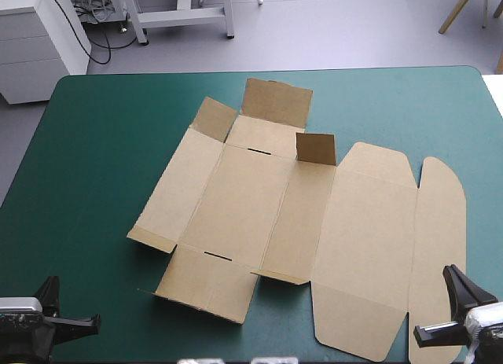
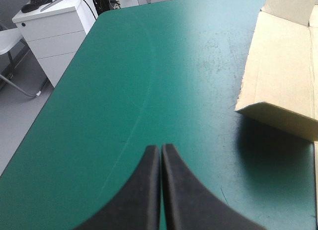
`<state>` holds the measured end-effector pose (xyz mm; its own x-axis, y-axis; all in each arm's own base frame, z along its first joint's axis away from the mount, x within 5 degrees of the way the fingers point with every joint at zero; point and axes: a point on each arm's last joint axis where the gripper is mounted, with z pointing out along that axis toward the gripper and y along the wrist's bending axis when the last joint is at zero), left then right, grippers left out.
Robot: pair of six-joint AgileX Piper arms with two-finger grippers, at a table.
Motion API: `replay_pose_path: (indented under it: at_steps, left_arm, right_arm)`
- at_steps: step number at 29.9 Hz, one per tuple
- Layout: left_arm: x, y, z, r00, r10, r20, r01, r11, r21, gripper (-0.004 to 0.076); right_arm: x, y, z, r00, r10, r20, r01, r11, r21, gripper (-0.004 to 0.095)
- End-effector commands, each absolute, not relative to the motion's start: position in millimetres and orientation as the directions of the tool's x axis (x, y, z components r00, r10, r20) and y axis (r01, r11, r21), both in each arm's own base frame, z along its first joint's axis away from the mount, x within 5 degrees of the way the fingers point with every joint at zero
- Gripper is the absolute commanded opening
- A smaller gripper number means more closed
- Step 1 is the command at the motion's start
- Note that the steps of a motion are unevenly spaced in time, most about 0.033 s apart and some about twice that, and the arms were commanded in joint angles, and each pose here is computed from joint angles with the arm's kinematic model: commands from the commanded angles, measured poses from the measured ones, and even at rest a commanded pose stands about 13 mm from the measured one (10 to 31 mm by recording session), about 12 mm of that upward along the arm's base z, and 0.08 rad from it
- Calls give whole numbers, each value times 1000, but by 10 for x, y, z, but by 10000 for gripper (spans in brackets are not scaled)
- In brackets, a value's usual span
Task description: Fold the box
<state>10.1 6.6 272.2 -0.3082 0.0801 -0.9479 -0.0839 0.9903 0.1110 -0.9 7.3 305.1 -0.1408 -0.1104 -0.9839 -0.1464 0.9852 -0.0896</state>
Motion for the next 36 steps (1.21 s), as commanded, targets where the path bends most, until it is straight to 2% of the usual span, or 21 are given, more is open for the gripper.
replay_pose_path:
  at_steps: [1, 17, 21, 24, 27, 33, 36]
  left_arm:
    - [72, 60, 2855, -202, 82, -976, -87, 991, 101, -10]
    - [75, 60, 2851, -202, 82, -976, -87, 991, 102, -10]
    - [75, 60, 2851, -202, 82, -976, -87, 991, 102, -10]
    - [75, 60, 2851, -202, 82, -976, -87, 991, 102, -10]
    - [75, 60, 2851, -202, 82, -976, -87, 991, 102, -10]
    - [75, 60, 2851, -202, 82, -976, -87, 991, 102, -10]
    - [75, 60, 2851, -202, 82, -976, -87, 991, 102, -10]
  right_arm:
    - [-67, 67, 3184, -22, -97, -995, -138, 986, -93, -19]
    - [-67, 67, 3184, -22, -95, -995, -138, 986, -92, -19]
    - [-68, 69, 3185, -22, -93, -995, -140, 986, -89, 15]
    - [-69, 80, 3183, -25, -79, -997, -152, 986, -74, 109]
    - [-69, 80, 3183, -25, -79, -997, -152, 986, -74, 253]
    - [-69, 80, 3183, -27, -65, -998, -151, 987, -60, 651]
    - [-69, 80, 3183, -27, -64, -998, -151, 987, -59, 727]
